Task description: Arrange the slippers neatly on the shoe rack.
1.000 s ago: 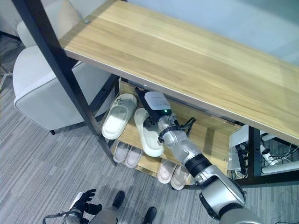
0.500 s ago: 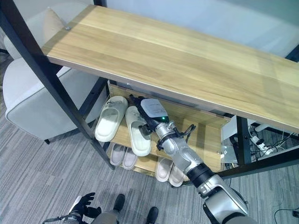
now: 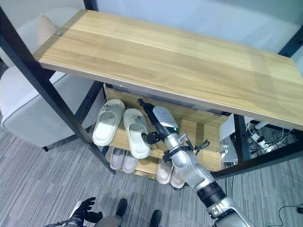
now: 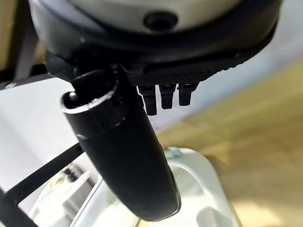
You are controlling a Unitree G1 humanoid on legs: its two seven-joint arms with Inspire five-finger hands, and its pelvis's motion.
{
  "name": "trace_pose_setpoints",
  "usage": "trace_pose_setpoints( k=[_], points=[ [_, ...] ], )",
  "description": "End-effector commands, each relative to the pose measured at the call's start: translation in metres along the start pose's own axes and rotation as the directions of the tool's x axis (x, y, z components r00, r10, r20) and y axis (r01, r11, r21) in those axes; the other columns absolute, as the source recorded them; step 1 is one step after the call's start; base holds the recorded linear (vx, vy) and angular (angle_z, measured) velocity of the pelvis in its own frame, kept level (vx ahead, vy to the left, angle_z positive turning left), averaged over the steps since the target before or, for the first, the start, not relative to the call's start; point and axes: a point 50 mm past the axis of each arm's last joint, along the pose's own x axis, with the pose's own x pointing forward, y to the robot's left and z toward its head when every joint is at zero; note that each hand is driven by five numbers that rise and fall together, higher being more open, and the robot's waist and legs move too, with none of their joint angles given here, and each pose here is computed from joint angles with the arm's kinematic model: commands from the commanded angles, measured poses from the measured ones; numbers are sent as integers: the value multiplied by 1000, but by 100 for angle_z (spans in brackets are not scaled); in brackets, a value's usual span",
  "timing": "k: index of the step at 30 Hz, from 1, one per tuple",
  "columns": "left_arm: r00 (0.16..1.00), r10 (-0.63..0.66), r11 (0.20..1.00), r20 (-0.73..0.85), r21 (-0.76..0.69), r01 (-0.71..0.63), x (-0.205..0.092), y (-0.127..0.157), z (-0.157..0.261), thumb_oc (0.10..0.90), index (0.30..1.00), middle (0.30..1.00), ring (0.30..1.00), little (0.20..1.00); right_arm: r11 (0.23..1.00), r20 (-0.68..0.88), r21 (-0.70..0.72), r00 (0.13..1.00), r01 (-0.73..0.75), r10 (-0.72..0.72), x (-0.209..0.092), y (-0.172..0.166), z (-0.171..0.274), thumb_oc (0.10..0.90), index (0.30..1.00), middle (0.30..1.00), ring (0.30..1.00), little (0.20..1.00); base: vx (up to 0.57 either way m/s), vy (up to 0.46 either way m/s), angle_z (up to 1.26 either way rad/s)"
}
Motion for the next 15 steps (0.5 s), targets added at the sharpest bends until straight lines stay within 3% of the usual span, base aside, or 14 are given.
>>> trace_pose_setpoints(
  k=[1,7,9,10,11,15],
  points=[
    [996,-88,996,-34,13,88,-5,-31,-6,800,900,900,900,900,981,184,123,968,147,-168,10,-34,37,800,900,900,900,900,11,3,-12],
    [995,-93,996,-39,9,93,-5,-33,-5,800,900,900,900,900,898,68,429,988,100,-142,-14,-13,22,800,900,900,900,900,21,7,-5],
    [995,-93,996,-42,10,94,-6,-34,-5,800,900,900,900,900,878,51,470,990,94,-133,-16,-10,20,800,900,900,900,900,8,7,-5],
    [994,-94,995,-50,11,95,-6,-35,-6,800,900,900,900,900,817,20,571,993,83,-115,-18,-2,18,800,900,900,900,900,5,12,-3],
    [994,-94,995,-50,11,95,-6,-35,-7,800,900,900,900,900,816,20,572,993,82,-115,-18,-2,18,800,900,900,900,900,0,0,0],
    [994,-88,996,-61,9,89,-6,-34,-7,800,900,900,900,900,693,-7,718,997,59,-77,-24,9,19,800,900,900,900,900,0,0,0]
  ],
)
